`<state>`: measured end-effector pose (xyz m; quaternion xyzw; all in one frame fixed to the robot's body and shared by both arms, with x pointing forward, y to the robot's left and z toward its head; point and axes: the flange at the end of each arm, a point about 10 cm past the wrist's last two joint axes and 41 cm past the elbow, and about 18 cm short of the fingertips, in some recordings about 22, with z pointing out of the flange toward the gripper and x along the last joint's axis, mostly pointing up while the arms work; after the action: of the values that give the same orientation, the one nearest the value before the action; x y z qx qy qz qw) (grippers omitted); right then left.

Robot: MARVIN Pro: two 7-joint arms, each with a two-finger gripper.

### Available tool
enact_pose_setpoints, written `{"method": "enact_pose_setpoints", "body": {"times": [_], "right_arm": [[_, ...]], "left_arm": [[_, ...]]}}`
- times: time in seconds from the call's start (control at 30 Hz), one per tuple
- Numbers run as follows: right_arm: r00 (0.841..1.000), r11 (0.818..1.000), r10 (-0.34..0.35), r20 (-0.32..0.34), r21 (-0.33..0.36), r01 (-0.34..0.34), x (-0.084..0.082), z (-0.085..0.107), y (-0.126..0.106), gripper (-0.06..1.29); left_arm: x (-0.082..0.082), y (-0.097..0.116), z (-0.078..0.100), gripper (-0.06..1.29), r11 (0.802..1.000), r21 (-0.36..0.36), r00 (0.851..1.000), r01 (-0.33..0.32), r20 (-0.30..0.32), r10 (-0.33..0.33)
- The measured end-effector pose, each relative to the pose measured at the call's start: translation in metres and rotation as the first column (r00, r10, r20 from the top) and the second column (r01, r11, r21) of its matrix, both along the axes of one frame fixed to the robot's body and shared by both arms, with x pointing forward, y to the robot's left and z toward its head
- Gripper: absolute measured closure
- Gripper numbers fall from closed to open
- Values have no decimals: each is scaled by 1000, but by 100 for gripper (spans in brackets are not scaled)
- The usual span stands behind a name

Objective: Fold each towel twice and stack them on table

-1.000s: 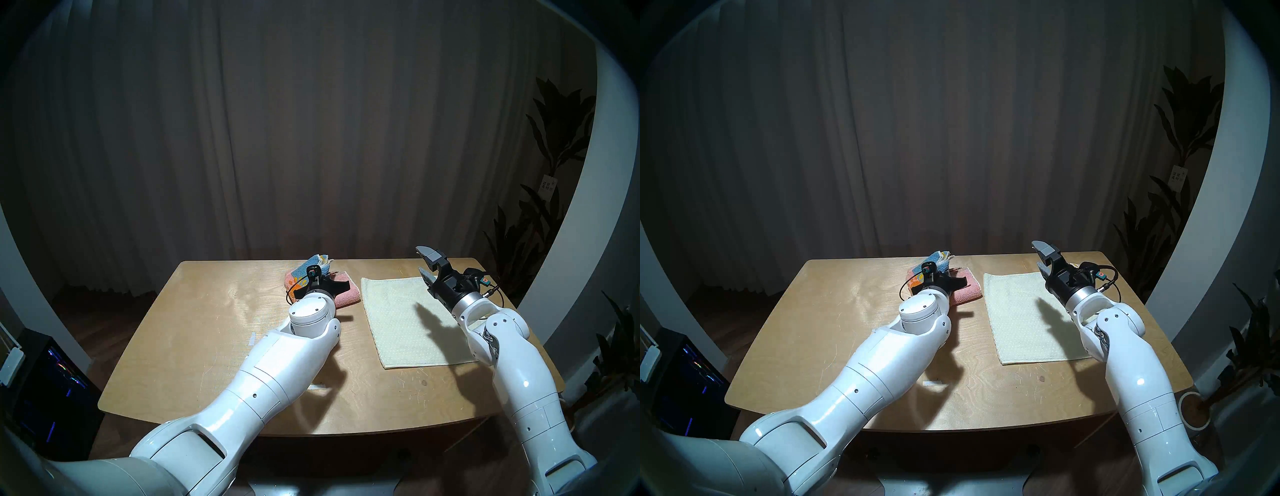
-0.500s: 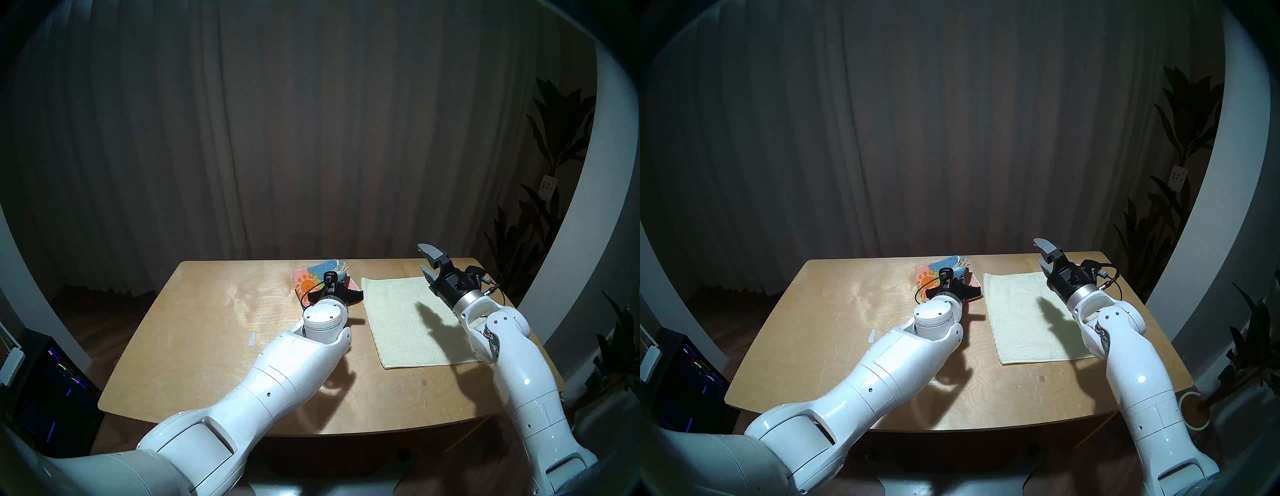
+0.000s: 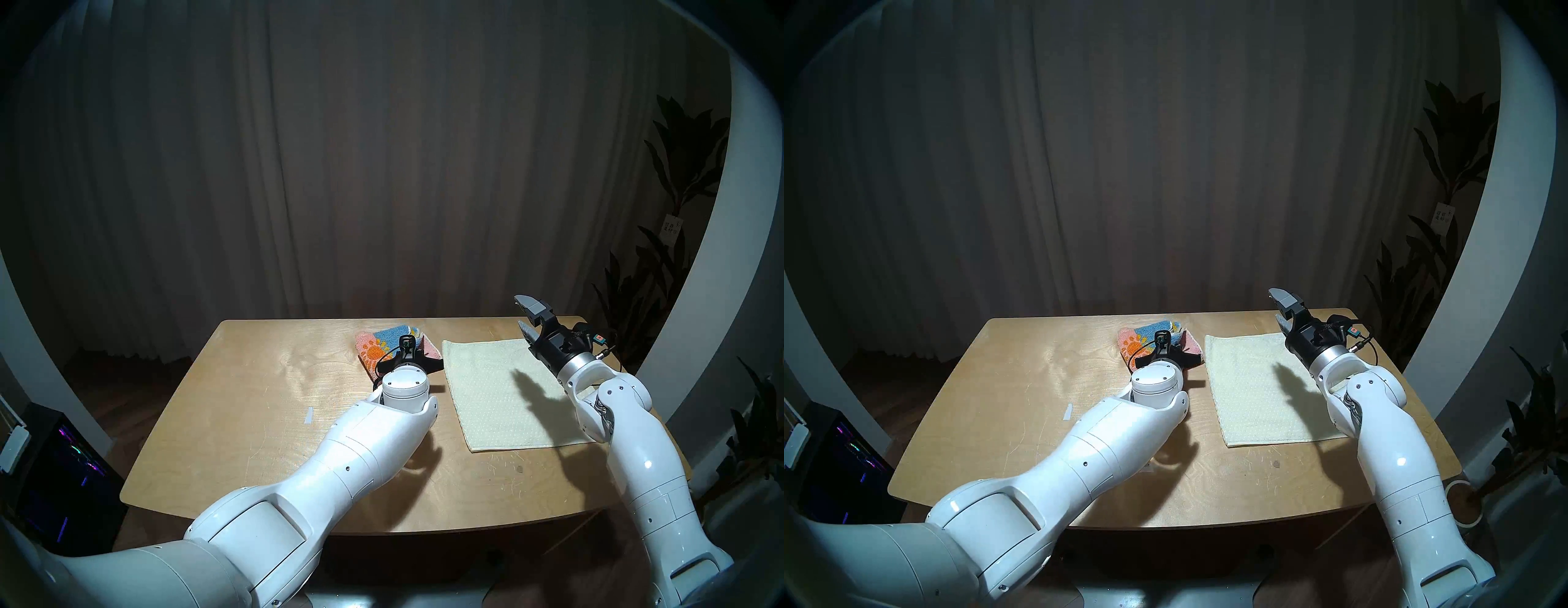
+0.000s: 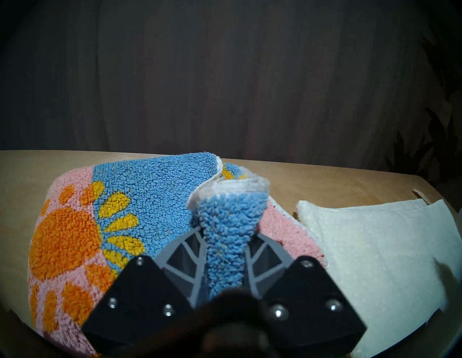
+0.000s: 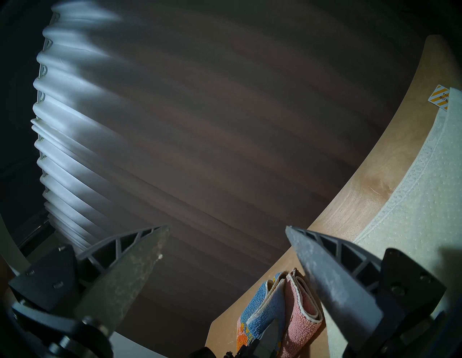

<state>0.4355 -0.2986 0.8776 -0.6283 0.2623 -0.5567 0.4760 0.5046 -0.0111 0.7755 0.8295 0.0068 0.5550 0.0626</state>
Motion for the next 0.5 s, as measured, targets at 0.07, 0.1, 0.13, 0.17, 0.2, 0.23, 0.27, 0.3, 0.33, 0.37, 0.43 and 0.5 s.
{"method": "enact_pose_setpoints", "body": {"times": [0.07,0.1,0.13,0.17,0.2,0.23,0.27,0.3,0.33,0.37,0.43,0.5], "right_arm": [[1000,1000,-1,2,-5,1,0,0,0,3],[1000,1000,-2,2,-8,2,1,1,0,3],[1000,1000,-3,4,-13,3,1,1,-1,3],[1000,1000,-4,5,-17,4,2,1,-1,3],[1000,1000,-4,5,-19,4,2,2,-1,3],[1000,1000,-5,6,-23,5,2,2,-1,3],[1000,1000,-5,7,-26,6,3,2,-1,3],[1000,1000,-6,7,-31,6,3,2,-1,3],[1000,999,-7,8,-32,7,3,2,-1,3],[1000,999,-7,8,-33,7,4,2,-1,3],[1000,999,-9,9,-41,9,5,2,-1,3],[1000,999,-11,11,-46,11,5,3,-2,3]], "left_arm": [[1,-1,0,101,1000,1,1000,-2,-1,2],[1,-2,0,98,1000,2,1000,-2,-1,2],[2,-4,1,75,1000,2,1000,-1,0,1],[2,-6,2,44,1000,1,1000,0,2,0],[3,-7,3,28,1000,-1,1000,1,3,-1],[3,-9,4,4,1000,-3,1000,2,5,-2],[4,-10,5,1,1000,-5,1000,3,6,-3],[4,-11,6,1,1000,-8,1000,4,8,-4],[4,-12,7,1,1000,-9,1000,4,9,-4],[4,-12,7,1,1000,-10,1000,5,9,-5],[5,-13,9,1,1000,-17,1000,6,12,-6],[5,-14,11,1,1000,-24,1000,8,16,-8]]}}
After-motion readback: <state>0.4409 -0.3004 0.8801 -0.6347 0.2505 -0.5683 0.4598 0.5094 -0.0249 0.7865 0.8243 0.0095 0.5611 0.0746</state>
